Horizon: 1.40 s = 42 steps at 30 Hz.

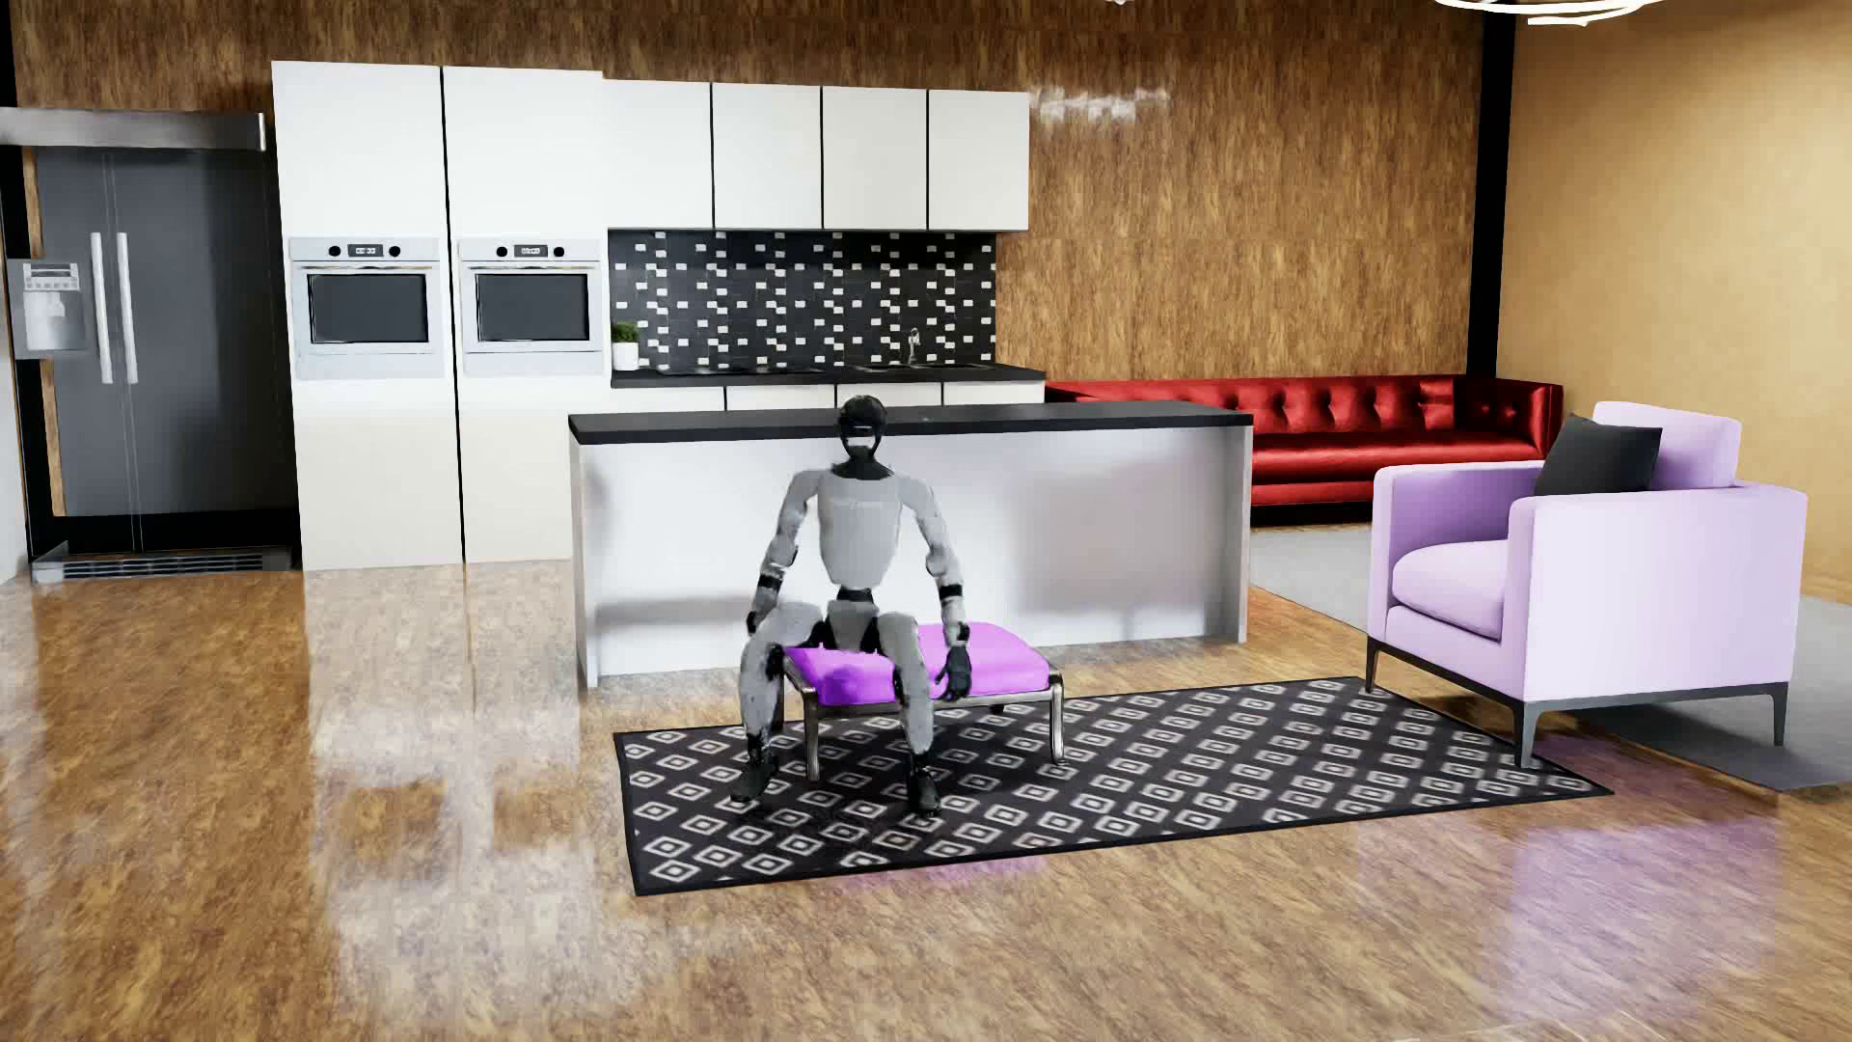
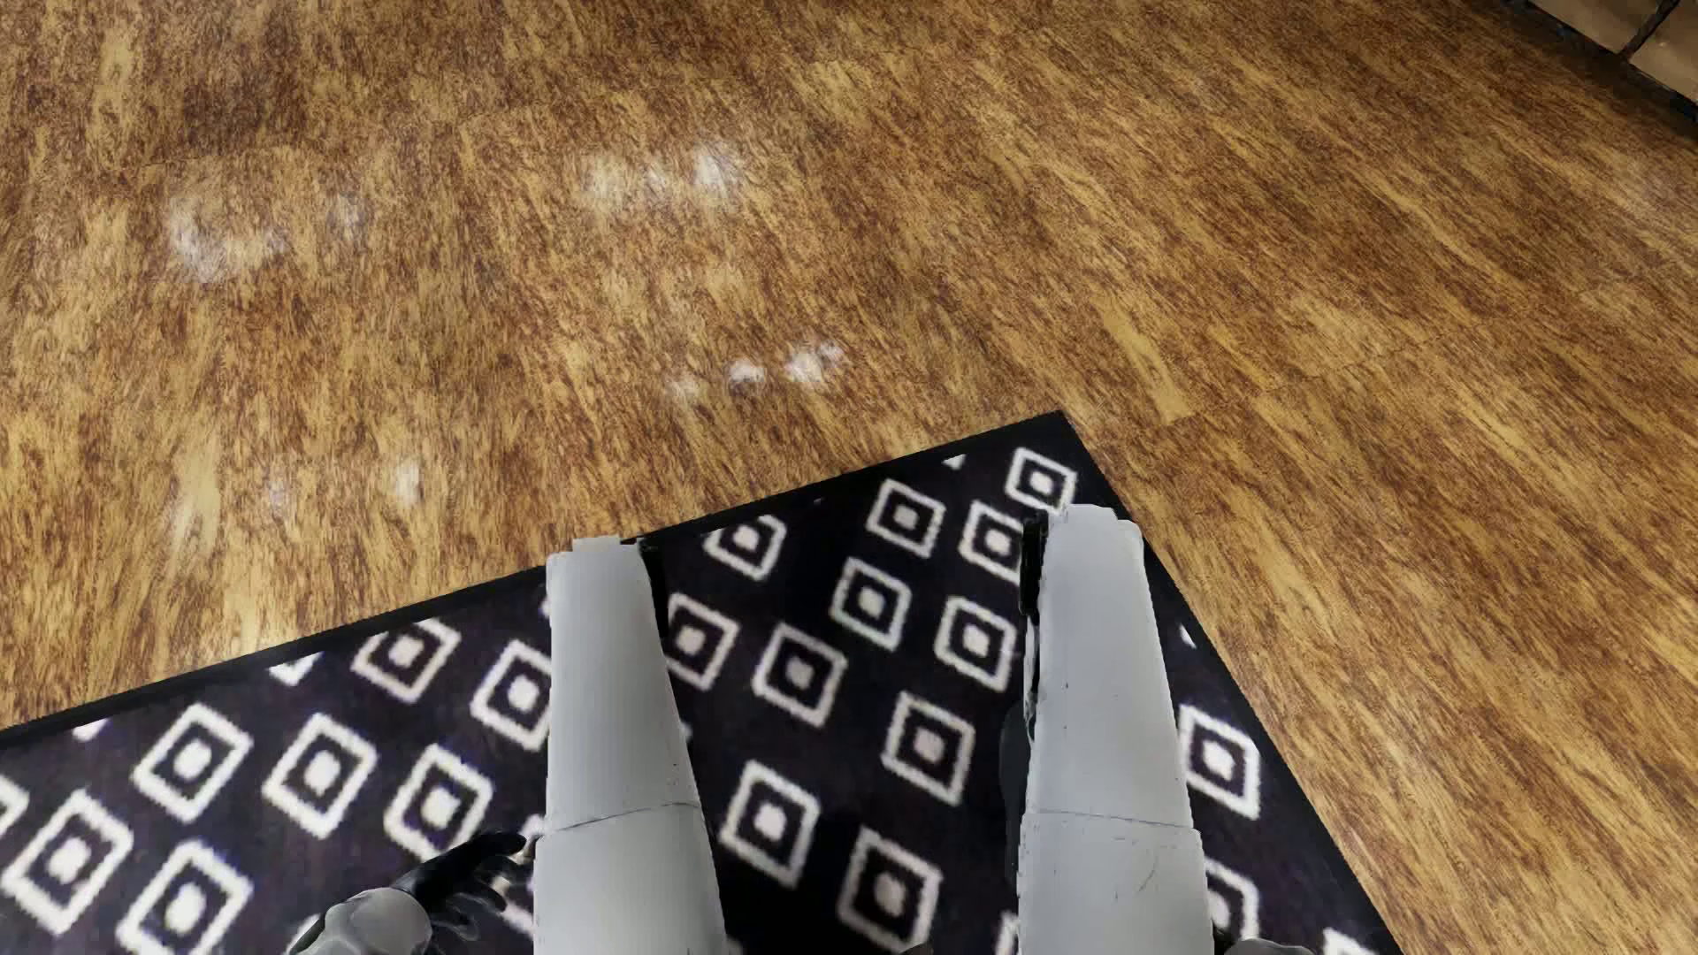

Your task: Stand up from the purple chair

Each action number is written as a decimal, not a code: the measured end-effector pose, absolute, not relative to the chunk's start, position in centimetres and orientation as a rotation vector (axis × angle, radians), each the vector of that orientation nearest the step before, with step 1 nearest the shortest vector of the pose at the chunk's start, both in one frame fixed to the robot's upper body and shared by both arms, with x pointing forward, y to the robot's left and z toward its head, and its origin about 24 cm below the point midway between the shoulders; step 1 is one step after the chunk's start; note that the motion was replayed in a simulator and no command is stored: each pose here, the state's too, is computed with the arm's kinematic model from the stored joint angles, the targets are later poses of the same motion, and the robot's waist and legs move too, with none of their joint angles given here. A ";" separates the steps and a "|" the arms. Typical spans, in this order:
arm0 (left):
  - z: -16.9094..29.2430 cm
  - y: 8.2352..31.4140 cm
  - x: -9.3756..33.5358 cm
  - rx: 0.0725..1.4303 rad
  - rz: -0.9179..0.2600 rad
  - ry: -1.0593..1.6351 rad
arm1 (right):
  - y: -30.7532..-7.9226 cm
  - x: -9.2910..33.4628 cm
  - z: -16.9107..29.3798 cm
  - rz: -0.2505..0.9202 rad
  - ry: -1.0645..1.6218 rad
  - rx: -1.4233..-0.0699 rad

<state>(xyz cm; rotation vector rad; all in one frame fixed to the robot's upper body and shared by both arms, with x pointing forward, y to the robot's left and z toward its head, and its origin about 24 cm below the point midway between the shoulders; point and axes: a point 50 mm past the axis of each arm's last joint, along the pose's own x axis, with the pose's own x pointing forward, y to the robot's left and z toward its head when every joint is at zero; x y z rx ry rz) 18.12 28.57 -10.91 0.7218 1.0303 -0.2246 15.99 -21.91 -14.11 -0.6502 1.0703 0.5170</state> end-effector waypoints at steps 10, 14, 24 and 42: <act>-14.9 24.5 10.0 0.482 -0.327 1.157 | -20.6 10.9 -15.7 0.461 1.124 -0.466; -13.7 25.6 12.3 0.585 -0.409 1.103 | -22.6 13.1 -14.6 0.386 1.069 -0.495; 1.6 26.5 27.0 0.991 -0.177 0.250 | -21.8 29.9 4.9 0.068 -0.021 -0.582; 20.0 8.5 28.5 1.238 -0.675 -1.073 | -9.0 27.6 25.1 0.677 -1.064 -0.976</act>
